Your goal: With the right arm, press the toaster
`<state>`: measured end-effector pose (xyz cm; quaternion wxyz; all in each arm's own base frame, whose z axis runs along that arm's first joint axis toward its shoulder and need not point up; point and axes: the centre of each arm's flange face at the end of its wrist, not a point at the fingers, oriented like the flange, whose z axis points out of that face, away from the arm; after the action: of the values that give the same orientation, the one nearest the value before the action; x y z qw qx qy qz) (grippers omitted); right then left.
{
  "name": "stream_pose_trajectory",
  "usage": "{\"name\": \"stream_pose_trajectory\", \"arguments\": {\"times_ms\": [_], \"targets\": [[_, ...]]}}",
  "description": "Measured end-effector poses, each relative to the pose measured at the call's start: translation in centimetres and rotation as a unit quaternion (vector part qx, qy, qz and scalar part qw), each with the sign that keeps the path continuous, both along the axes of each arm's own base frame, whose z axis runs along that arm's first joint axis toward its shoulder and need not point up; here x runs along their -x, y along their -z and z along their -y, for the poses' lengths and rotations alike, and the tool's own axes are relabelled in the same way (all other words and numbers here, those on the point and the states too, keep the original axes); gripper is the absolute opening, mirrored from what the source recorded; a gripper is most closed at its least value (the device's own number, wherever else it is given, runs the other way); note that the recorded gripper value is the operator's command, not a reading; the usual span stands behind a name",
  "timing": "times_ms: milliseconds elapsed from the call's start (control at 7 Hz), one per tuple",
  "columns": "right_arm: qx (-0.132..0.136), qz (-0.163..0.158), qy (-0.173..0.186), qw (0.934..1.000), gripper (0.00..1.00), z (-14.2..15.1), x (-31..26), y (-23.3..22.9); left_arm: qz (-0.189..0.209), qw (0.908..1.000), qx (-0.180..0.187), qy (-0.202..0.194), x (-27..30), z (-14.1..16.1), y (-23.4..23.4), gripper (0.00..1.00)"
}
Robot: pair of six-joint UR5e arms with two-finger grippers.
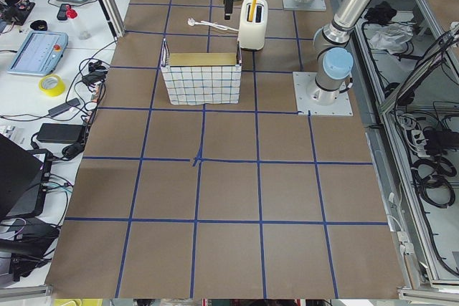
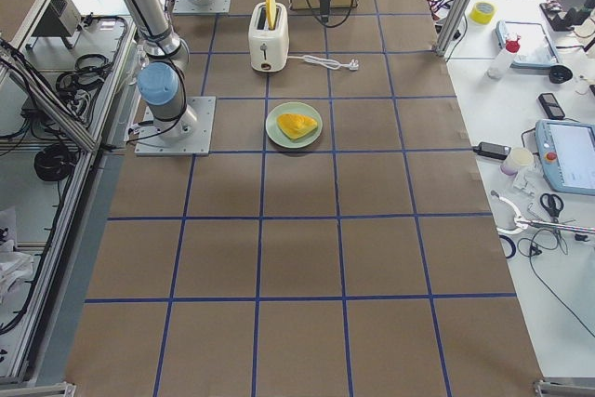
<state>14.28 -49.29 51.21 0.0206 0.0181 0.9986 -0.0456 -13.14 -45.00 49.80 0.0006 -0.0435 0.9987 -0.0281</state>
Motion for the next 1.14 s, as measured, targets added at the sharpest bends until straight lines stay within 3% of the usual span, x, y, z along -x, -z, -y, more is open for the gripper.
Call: {"name": "stream_pose_trajectory", "arguments": {"times_ms": [1143], "targets": [[0.000,0.006,0.019,0.9998,1.00,0.3,1.6,-0.1,0.000,1.0000,0.000,0.000,0.0,0.0,0.0,1.00]]}}
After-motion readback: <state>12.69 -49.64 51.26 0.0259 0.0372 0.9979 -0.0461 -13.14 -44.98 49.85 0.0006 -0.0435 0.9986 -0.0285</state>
